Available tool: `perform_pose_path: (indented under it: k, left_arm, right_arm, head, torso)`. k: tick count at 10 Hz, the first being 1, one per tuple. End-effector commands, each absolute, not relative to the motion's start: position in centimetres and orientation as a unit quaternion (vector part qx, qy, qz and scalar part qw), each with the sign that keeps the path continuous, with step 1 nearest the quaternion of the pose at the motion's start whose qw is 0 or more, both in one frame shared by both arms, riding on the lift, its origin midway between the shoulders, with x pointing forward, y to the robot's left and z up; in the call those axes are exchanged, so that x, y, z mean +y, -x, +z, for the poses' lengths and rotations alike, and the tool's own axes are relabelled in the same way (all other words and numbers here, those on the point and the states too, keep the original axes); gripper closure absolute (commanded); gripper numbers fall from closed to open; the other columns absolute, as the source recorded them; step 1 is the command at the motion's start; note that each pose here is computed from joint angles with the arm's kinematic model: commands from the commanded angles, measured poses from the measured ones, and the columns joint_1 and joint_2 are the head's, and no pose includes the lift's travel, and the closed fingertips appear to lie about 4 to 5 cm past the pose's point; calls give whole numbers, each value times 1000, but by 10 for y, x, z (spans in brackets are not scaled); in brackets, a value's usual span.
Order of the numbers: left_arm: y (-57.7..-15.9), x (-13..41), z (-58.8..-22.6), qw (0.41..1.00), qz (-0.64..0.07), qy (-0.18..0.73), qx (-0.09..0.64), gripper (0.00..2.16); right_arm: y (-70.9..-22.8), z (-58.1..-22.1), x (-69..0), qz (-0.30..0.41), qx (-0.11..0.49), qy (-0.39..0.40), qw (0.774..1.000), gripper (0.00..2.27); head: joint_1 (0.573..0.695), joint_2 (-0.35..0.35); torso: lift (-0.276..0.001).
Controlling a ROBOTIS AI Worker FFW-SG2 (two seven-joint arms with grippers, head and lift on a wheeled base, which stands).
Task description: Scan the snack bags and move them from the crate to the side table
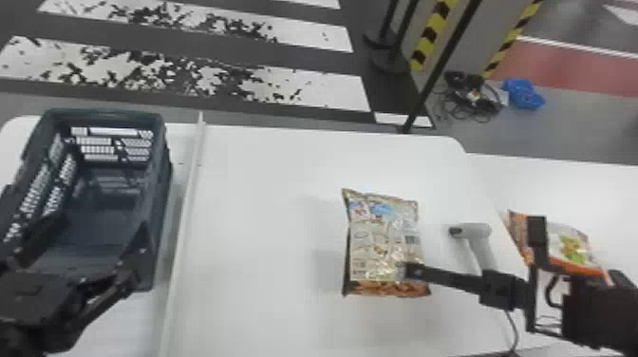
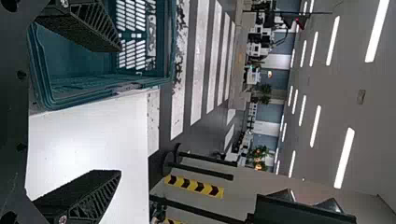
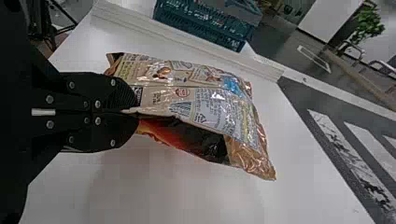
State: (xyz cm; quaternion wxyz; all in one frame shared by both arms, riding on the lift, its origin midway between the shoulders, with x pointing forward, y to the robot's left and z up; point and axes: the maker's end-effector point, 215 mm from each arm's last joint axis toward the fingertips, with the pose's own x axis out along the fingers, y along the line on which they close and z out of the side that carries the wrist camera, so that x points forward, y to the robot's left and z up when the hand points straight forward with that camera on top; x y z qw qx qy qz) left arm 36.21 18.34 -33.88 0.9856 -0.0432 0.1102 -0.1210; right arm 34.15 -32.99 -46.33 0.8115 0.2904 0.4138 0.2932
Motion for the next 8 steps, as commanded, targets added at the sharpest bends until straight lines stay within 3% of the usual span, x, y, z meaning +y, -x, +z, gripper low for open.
perform_pose_path:
  k: [1,3,5,8]
  left_arm:
    - [-362,182,-338,986,-122,43,110,60]
    - [-361,183,-338,985,-123,40,111,60]
    - [-358,182,-342,984,-124,37,119,60]
    - [-356,185,-349,983,-122,33,131,60]
  right_arm:
    - [-365,-429,-344,283,362,-315,831,2240]
    - [-406,-394,-388,226,277,-335,872,2243]
    - [-440,-385,-444,151,210,-352,899,2243]
    - [-468,-406,-528,48,163,-382,908,2240]
  head:
    - [695,-238]
    - [695,-259]
    - [695,-310]
    - [695,-350]
  torso:
    - [-87]
    - [-87]
    - [-87]
    - [-87]
